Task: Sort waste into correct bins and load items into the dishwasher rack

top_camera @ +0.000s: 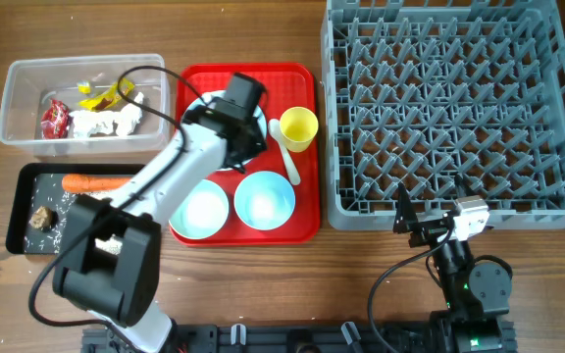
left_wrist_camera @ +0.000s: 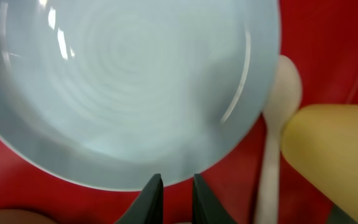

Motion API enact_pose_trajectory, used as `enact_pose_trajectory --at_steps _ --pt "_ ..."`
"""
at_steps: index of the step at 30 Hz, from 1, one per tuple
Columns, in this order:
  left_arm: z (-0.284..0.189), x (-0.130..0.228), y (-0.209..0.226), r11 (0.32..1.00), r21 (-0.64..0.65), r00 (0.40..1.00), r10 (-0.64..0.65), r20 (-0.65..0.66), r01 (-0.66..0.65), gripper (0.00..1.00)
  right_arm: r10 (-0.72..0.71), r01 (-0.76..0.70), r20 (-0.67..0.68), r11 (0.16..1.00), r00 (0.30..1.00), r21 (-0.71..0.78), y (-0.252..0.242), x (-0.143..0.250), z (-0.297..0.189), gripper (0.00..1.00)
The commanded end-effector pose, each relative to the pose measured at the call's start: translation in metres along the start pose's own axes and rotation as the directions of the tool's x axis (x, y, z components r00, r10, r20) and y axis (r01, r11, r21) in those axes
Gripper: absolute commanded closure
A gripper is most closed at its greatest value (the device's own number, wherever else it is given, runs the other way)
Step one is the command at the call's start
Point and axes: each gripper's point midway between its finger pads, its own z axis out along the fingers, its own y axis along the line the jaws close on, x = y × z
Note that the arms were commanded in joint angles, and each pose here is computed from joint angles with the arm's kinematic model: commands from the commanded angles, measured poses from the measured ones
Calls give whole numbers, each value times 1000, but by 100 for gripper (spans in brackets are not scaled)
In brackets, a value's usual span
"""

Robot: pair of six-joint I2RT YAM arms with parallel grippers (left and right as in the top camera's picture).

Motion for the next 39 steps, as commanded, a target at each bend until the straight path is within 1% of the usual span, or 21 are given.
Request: enact_pose_trajectory --at_steps 1,4,6,8,10,14,16,17,18,19,21,22,23,24,28,32,36,39 --pt "-6 -11 19 996 1 996 93 -16 -93 82 14 -14 3 1000 1000 1 0 0 0 0" --pt "-9 -14 33 992 -19 992 126 -30 -127 73 14 -14 3 1000 1000 1 0 0 0 0" --pt "-9 -14 38 990 -29 990 137 -35 -138 69 13 -13 3 1000 1000 1 0 0 0 1" --pt "-9 -15 37 990 -26 990 137 -31 -137 57 14 -14 3 1000 1000 1 0 0 0 0" --pt "-9 -17 35 990 -20 990 137 -20 -137 55 14 -14 3 1000 1000 1 0 0 0 0" --pt "-9 -19 34 990 -15 991 137 -12 -137 55 14 -14 3 1000 1000 1 0 0 0 0" --pt "-9 -19 34 990 -15 991 137 -11 -137 50 13 -13 3 1000 1000 1 0 0 0 0" --pt "-9 -20 34 991 -15 991 136 -10 -137 41 13 -13 3 1000 1000 1 0 0 0 0" --pt "-9 -20 33 991 -15 991 136 -11 -137 36 13 -13 3 1000 1000 1 0 0 0 0" --pt "-9 -20 33 991 -15 991 136 -10 -137 35 14 -14 3 1000 1000 1 0 0 0 0" --pt "-9 -21 32 991 -11 991 136 -4 -136 16 13 -13 3 1000 1000 1 0 0 0 0" --pt "-9 -23 31 991 -6 991 135 4 -135 3 13 -13 3 1000 1000 1 0 0 0 0" --pt "-9 -25 29 992 0 992 126 14 -126 1 13 -13 3 1000 1000 1 0 0 0 0" --pt "-9 -27 26 994 8 994 106 26 -106 0 14 -14 3 1000 1000 1 0 0 0 0" --pt "-10 -38 15 993 42 991 107 76 -110 0 14 -14 3 1000 1000 1 0 0 0 0" --pt "-12 -59 14 994 48 983 94 157 -103 0 14 -14 3 1000 1000 1 0 0 0 0" --pt "-21 -63 15 994 44 983 89 161 -97 0 14 -14 3 1000 1000 1 0 0 0 0" --pt "-37 -67 12 994 57 979 86 183 -98 1 14 -14 2 1000 1000 1 0 0 0 0"
